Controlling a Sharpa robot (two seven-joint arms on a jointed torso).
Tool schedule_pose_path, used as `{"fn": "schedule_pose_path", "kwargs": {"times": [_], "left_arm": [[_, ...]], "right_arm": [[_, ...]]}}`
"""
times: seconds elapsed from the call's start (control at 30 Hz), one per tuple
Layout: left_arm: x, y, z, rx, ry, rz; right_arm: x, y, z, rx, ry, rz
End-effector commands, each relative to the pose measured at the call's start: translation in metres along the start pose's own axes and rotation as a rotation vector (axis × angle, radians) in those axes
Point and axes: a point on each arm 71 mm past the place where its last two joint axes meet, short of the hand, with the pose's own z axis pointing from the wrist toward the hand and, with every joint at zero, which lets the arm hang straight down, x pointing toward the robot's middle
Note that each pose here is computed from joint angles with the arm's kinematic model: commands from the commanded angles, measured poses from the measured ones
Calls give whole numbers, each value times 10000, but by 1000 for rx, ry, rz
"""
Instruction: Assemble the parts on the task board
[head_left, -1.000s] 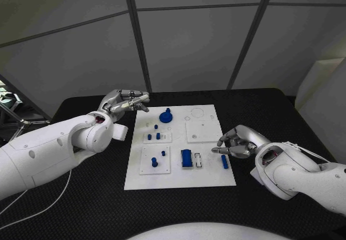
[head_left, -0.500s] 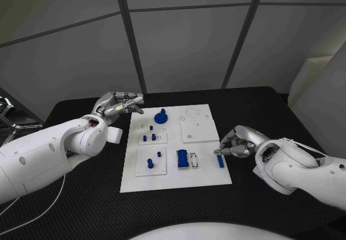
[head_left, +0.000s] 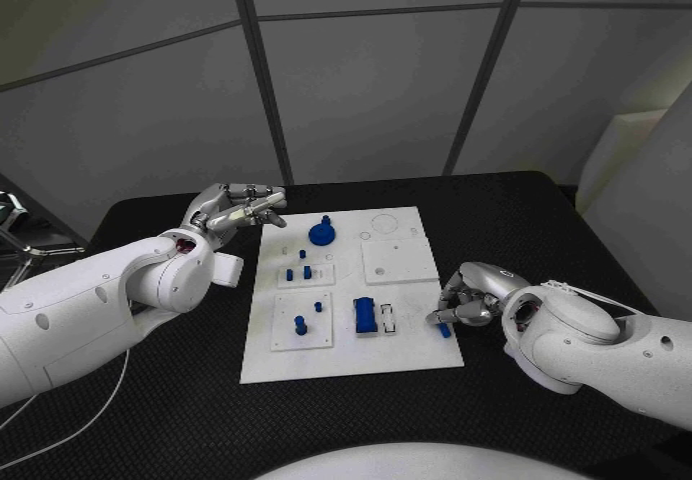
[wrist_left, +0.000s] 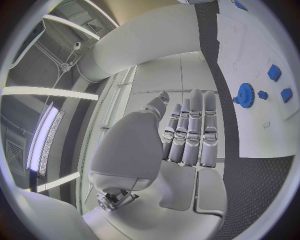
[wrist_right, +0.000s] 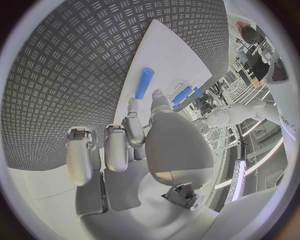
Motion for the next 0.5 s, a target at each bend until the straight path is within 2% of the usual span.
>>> {"fn": "schedule_pose_path", "kwargs": {"times": [0.03,0.27,0.5], "left_arm": [[14,-9,2,4,11,-7],[1,-5,-3,2,8,-6],[2,3,-4,1,9,-7]], "right_arm": [[17,-1,0,13,12,-55],[9,-20,-4,37,-10,-87],[17,-3,-3,34,-11,-99]]}}
